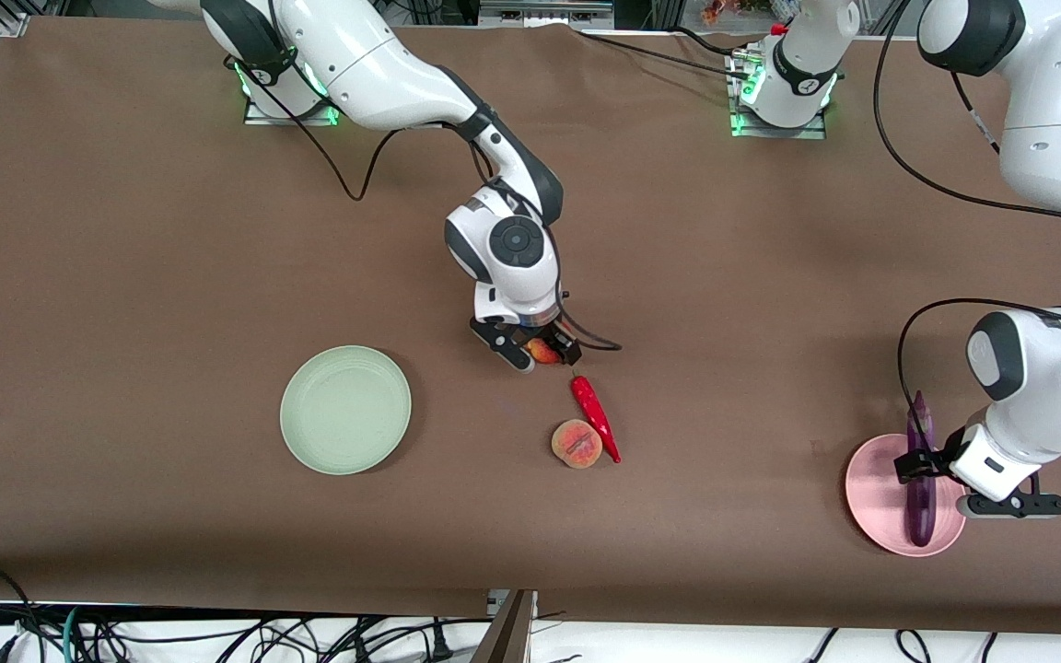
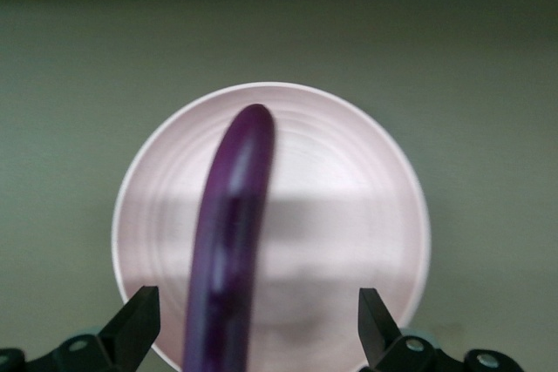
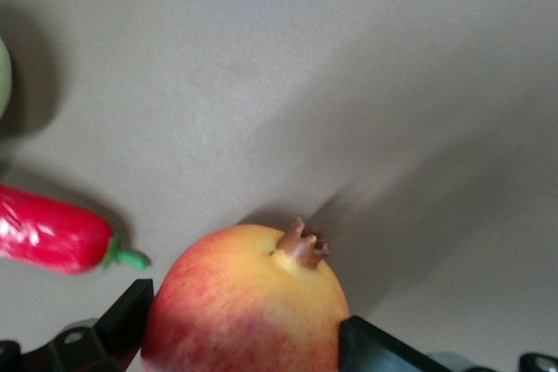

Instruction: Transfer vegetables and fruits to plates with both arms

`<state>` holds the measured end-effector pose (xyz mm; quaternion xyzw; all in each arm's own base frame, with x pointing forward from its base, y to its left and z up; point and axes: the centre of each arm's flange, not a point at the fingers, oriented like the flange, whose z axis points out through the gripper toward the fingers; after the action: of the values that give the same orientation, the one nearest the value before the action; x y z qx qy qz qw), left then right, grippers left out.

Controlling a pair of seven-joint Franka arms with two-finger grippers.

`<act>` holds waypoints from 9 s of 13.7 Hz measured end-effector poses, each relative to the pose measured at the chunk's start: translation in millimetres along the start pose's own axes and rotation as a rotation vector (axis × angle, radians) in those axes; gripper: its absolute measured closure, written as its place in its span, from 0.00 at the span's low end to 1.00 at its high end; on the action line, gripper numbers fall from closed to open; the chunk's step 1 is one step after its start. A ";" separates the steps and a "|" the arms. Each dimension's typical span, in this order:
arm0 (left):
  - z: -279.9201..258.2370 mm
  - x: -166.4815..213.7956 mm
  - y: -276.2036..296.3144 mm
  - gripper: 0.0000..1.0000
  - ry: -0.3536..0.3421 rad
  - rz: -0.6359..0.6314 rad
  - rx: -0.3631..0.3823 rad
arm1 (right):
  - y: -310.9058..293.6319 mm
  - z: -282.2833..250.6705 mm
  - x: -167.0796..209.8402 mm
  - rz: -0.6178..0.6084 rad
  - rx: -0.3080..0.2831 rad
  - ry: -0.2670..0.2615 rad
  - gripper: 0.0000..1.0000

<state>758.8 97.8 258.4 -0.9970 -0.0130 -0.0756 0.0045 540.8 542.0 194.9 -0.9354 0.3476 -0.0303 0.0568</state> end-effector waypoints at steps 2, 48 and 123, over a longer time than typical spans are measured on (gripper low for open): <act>-12.1 6.1 28.9 0.00 -0.016 -0.019 -0.024 | -0.1 -0.4 -14.2 -0.014 -0.010 0.009 0.00; 46.9 -138.4 477.1 0.61 -0.046 -0.418 -0.147 | 33.3 -7.6 -70.1 0.039 -0.162 -0.174 0.05; -347.1 -89.9 76.8 0.00 -0.224 -0.055 0.006 | 88.9 -94.7 359.2 -0.557 0.068 -0.075 0.48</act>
<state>619.7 14.9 587.3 -0.9985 -0.0411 0.0363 0.0038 745.9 232.3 283.6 -0.9929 0.0737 -0.0218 0.0906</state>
